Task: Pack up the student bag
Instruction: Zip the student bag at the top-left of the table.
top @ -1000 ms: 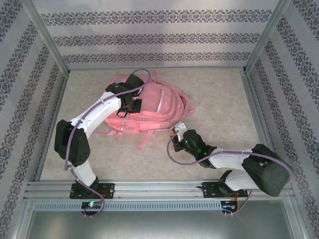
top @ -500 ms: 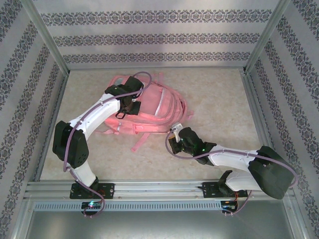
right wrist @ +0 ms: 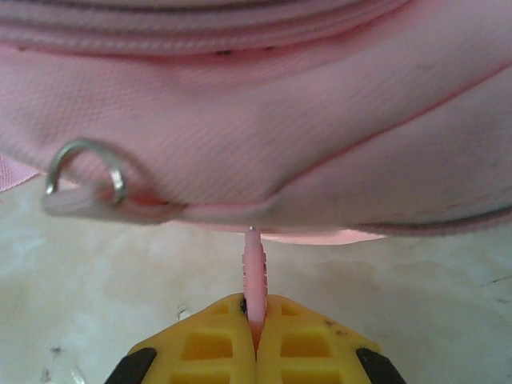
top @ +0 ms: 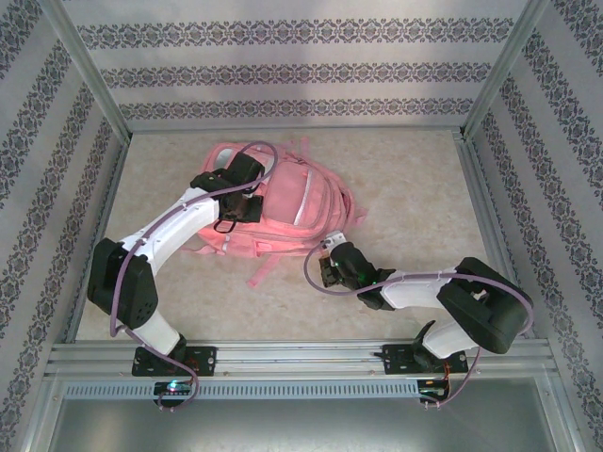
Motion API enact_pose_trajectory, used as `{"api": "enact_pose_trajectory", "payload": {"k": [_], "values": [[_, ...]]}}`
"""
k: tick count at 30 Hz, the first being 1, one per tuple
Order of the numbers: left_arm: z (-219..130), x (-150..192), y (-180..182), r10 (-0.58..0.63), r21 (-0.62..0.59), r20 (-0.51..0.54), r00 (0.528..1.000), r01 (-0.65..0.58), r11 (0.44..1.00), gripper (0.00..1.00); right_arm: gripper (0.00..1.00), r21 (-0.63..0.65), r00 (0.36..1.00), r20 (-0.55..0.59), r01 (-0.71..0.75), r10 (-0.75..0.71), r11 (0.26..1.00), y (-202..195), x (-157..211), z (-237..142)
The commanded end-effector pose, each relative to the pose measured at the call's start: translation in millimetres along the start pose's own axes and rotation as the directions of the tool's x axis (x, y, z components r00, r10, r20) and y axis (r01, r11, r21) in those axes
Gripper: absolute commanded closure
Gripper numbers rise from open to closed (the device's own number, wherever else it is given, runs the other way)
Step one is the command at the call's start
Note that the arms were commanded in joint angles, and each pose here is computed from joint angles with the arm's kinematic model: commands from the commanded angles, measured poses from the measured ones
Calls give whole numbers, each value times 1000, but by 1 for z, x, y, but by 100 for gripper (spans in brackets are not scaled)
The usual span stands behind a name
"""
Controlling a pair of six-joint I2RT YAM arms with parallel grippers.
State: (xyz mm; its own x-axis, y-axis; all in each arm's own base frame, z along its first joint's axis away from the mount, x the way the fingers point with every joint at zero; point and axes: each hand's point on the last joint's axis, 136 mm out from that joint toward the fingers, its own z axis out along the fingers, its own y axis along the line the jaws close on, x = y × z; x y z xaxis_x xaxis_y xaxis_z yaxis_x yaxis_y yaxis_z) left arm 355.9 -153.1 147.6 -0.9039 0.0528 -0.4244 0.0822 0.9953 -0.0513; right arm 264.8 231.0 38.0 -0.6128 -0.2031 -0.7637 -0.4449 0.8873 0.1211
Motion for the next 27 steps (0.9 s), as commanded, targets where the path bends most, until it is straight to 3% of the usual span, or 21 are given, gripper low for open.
{"api": "enact_pose_trajectory", "payload": {"k": [1,7,13,27], "values": [[-11,-7,33,-59,-113,50,997,65,991,100,100,115,998,45,-44,39,992,-27,-5,-7],[-2,-13,46,-35,-194,47,998,43,980,100,100,169,998,44,-40,32,985,-46,8,-22],[-1,-19,49,-22,-218,55,998,34,975,100,100,253,991,73,-131,116,959,-75,9,-32],[-3,-87,36,161,-282,106,981,-126,951,100,100,-87,995,73,71,-65,994,14,-2,-24]]}}
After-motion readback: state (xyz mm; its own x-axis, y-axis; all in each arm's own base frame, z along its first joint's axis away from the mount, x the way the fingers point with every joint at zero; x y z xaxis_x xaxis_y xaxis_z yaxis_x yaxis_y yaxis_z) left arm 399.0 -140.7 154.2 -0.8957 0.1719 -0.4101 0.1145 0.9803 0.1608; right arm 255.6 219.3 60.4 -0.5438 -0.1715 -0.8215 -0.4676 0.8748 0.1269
